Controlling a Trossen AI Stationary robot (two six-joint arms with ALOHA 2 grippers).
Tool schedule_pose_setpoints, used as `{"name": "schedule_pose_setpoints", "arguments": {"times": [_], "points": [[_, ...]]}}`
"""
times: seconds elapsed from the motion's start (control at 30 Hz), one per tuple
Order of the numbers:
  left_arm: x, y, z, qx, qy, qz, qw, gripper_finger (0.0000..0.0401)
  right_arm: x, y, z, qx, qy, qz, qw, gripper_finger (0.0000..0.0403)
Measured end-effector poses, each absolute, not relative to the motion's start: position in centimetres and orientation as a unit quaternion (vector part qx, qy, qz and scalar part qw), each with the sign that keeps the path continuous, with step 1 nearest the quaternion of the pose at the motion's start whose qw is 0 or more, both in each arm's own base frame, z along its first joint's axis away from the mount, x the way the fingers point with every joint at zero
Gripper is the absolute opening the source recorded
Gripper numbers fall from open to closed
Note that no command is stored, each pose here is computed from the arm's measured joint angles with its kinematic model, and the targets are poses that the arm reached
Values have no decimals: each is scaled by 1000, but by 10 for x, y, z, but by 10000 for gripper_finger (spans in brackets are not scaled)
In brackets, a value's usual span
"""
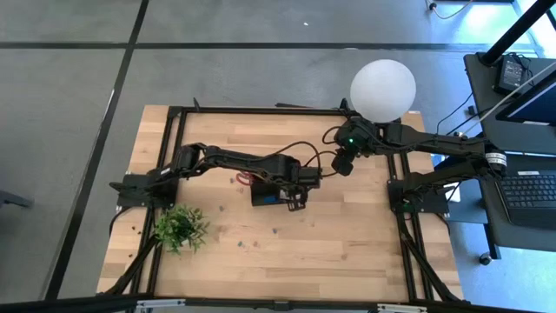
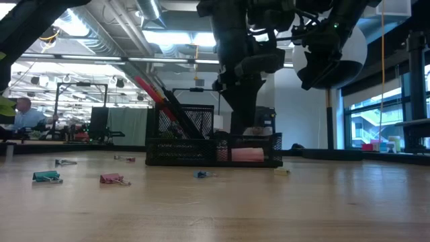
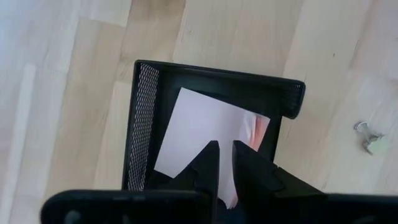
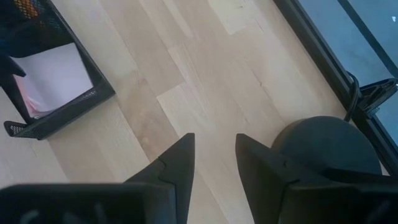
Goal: Pick and place office supplies into organizer
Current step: Put the blue binder clip into the black desk organizer
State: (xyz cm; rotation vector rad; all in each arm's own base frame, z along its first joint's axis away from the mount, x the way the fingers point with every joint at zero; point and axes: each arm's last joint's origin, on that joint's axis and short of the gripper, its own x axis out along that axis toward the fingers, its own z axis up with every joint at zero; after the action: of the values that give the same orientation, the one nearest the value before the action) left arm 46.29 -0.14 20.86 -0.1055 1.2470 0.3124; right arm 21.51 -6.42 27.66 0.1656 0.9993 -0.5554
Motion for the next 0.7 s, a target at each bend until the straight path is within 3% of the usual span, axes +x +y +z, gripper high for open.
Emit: {"name": "schedule_pose_setpoints", "arguments": {"times": [0.2,0.5,0.7], "points": [[464,-3,224,-56,571,118,811,38,215,-64,277,78,472,-262,838,122],[436,-2,291,-39,537,99,837,47,215,-64,277,77,472,-262,838,122],[411,-6,312,-47,573,59,816,75,215,-64,277,77,473,-262,838,122]]}}
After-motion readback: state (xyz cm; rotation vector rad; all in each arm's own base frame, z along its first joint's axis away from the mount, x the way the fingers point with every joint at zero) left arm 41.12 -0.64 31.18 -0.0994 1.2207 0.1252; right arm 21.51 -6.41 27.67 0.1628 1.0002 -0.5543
